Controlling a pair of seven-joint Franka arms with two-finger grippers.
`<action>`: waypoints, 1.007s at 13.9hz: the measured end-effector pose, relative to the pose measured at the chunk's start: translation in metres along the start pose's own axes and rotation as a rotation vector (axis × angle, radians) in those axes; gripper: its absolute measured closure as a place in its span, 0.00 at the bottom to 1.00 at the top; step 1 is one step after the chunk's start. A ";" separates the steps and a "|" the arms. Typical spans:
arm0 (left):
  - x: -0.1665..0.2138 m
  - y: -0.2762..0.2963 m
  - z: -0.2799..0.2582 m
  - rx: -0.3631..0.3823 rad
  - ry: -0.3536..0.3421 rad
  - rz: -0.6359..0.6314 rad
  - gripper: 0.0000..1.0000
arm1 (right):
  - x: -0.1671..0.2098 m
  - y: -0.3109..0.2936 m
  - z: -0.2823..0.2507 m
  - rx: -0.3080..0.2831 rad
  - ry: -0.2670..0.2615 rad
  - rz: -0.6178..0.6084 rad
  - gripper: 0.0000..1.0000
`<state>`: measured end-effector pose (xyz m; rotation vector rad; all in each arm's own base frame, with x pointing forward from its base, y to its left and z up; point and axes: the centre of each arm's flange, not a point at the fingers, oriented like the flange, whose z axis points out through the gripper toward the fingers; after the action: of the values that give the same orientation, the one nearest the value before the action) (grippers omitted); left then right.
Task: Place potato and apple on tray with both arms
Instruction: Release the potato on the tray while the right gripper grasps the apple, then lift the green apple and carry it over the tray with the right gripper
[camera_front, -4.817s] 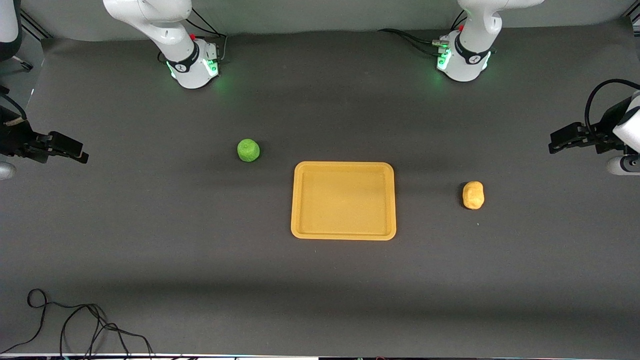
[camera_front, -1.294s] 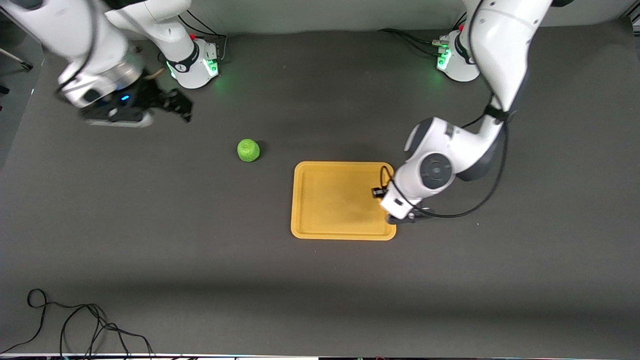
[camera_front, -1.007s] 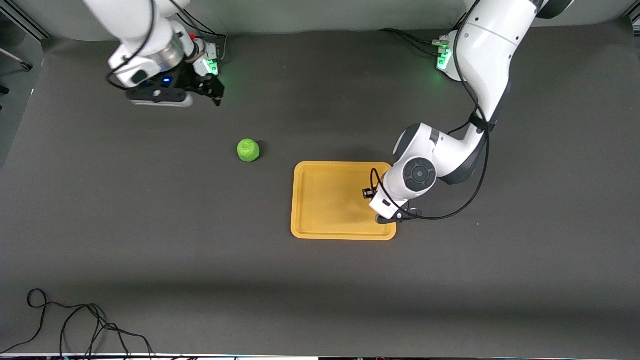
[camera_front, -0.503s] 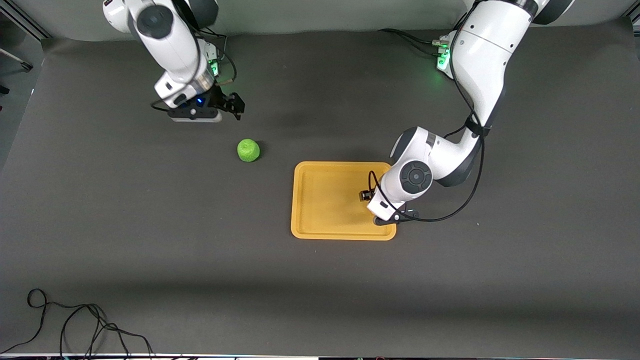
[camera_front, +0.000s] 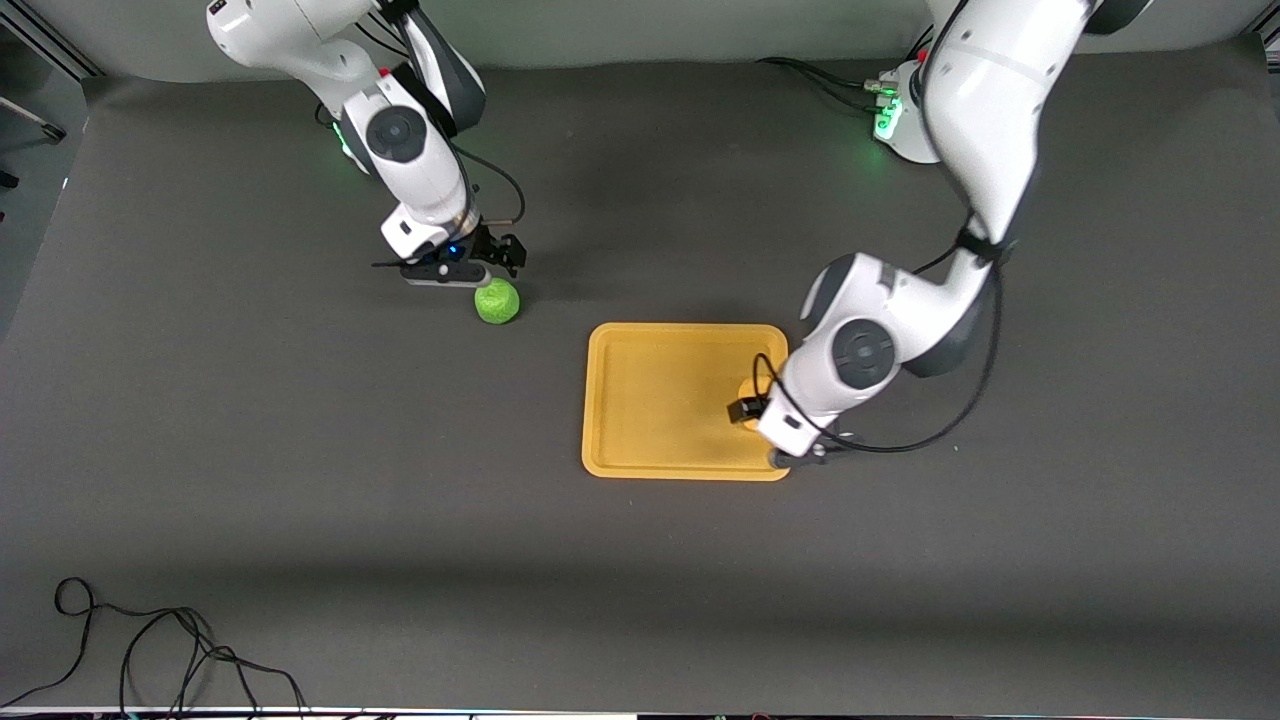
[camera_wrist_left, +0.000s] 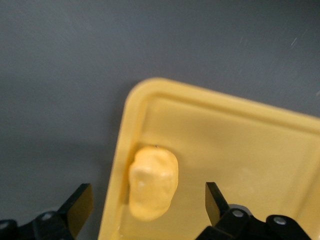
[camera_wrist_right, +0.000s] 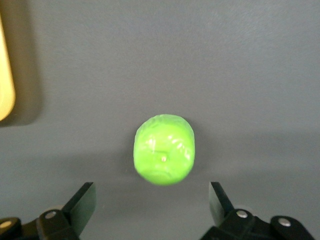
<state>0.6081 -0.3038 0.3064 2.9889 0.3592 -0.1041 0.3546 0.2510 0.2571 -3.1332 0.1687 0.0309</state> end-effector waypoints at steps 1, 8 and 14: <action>0.007 -0.015 -0.038 0.014 0.022 -0.015 0.00 | 0.000 0.001 0.012 -0.001 0.000 0.003 0.00; 0.007 -0.158 -0.238 0.057 0.123 0.056 0.00 | 0.004 0.007 0.062 0.005 0.014 0.017 0.00; 0.022 -0.248 -0.253 0.081 0.072 0.147 0.01 | 0.012 0.006 0.064 0.011 0.026 0.026 0.30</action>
<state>0.5830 -0.0256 0.5256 3.0927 0.1448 0.0036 0.3644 0.2441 0.1927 -3.1215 0.2086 -0.0104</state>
